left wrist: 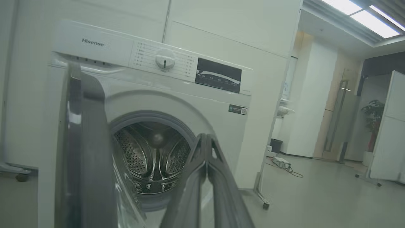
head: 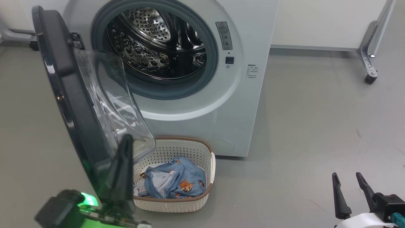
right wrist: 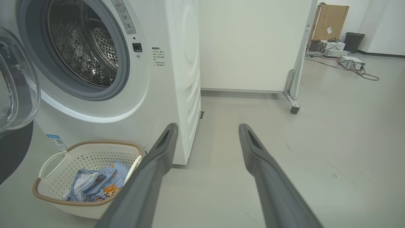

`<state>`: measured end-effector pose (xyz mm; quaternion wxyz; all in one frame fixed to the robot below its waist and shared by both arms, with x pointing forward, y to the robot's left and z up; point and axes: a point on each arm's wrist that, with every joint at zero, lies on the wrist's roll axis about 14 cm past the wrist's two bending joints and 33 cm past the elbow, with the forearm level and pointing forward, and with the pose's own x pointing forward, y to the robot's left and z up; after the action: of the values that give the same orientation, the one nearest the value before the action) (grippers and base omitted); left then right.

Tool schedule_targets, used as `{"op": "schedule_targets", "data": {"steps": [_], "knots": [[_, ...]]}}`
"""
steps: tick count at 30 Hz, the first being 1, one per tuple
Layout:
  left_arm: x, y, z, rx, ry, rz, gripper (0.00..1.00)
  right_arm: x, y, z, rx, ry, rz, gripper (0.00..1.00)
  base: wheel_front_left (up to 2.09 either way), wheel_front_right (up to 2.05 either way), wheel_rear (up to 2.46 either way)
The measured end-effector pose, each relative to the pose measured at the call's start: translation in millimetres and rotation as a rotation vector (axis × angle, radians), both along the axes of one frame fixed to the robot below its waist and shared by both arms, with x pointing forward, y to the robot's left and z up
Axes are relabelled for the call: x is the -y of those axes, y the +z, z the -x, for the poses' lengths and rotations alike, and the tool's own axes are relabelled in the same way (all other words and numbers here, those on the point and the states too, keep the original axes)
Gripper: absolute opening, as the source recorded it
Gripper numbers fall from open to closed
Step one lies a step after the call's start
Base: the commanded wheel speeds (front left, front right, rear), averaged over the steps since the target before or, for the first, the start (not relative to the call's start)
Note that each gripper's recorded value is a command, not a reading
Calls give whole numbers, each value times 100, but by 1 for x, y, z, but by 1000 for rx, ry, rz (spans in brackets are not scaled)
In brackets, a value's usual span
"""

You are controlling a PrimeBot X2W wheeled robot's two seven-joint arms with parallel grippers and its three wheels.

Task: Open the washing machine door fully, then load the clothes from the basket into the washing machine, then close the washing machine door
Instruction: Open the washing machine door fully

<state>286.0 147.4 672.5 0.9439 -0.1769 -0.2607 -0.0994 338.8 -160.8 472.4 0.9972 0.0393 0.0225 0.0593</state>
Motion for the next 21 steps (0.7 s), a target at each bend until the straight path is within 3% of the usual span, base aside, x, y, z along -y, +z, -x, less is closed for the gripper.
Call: {"op": "schedule_targets", "data": {"steps": [3, 6, 8, 14, 21], "knots": [[31, -34, -2, -153, -134, 52, 0, 0, -1, -1, -2, 2, 2, 100, 0, 0, 0], [45, -79, 0, -327, -176, 40, 0, -2, -4, -2, -11, 12, 7, 100, 0, 0, 0], [52, -98, 4, -404, -208, 95, 0, -4, -5, -2, -15, 18, 6, 100, 0, 0, 0], [45, -123, 0, -492, -160, 133, 0, -6, -9, -3, -27, 21, 4, 100, 0, 0, 0], [31, -127, -17, -494, -85, 89, 0, -8, -14, -1, -42, 29, 0, 100, 0, 0, 0]]}}
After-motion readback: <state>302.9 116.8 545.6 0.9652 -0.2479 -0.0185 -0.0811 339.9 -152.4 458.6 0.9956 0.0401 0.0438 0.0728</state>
